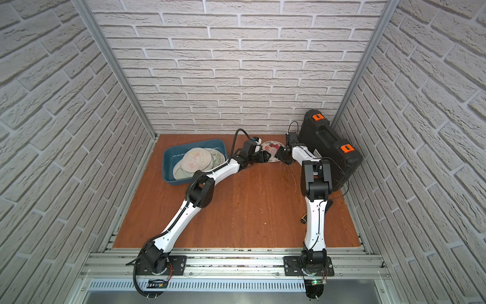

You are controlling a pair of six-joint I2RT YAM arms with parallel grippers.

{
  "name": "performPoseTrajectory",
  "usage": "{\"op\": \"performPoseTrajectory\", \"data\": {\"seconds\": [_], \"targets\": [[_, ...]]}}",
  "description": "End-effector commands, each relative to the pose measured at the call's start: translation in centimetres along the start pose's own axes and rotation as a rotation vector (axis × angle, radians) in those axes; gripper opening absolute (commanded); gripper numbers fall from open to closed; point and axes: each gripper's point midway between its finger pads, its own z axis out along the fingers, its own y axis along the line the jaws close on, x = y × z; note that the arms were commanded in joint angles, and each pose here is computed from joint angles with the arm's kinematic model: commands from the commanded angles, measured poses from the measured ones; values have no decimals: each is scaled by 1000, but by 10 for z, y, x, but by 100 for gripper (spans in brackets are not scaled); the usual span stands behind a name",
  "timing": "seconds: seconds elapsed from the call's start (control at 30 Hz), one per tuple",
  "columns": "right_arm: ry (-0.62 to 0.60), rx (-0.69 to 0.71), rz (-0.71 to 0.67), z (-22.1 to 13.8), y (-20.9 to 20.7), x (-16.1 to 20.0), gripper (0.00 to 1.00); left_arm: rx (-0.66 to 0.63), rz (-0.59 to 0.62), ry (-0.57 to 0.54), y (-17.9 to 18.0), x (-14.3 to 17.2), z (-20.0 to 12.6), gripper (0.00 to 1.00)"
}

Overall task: Put the coasters into the storage box
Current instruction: Pick up the coaster from the center of the board.

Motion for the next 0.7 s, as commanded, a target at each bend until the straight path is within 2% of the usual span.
{"op": "performPoseTrajectory", "data": {"seconds": [0.0, 0.13, 0.2, 0.27, 0.37, 0.5, 0.67], "targets": [[78, -56, 11, 23, 11, 22, 50, -10, -36, 58, 17, 22, 10, 69], [82, -70, -4, 25, 20, 24, 48, -8, -36, 57, 17, 22, 10, 69], [82, -70, -4, 25, 21, 25, 44, -6, -34, 57, 15, 22, 9, 69], [85, -75, -2, 26, 22, 26, 31, -5, -33, 57, 15, 22, 9, 69], [84, -77, -1, 25, 23, 26, 7, -5, -32, 56, 15, 22, 8, 69], [77, -86, -7, 20, 23, 27, 6, -5, -24, 56, 14, 21, 4, 68], [45, -110, -37, -3, 29, 26, 6, -10, 29, 43, 0, 16, -11, 68]]}}
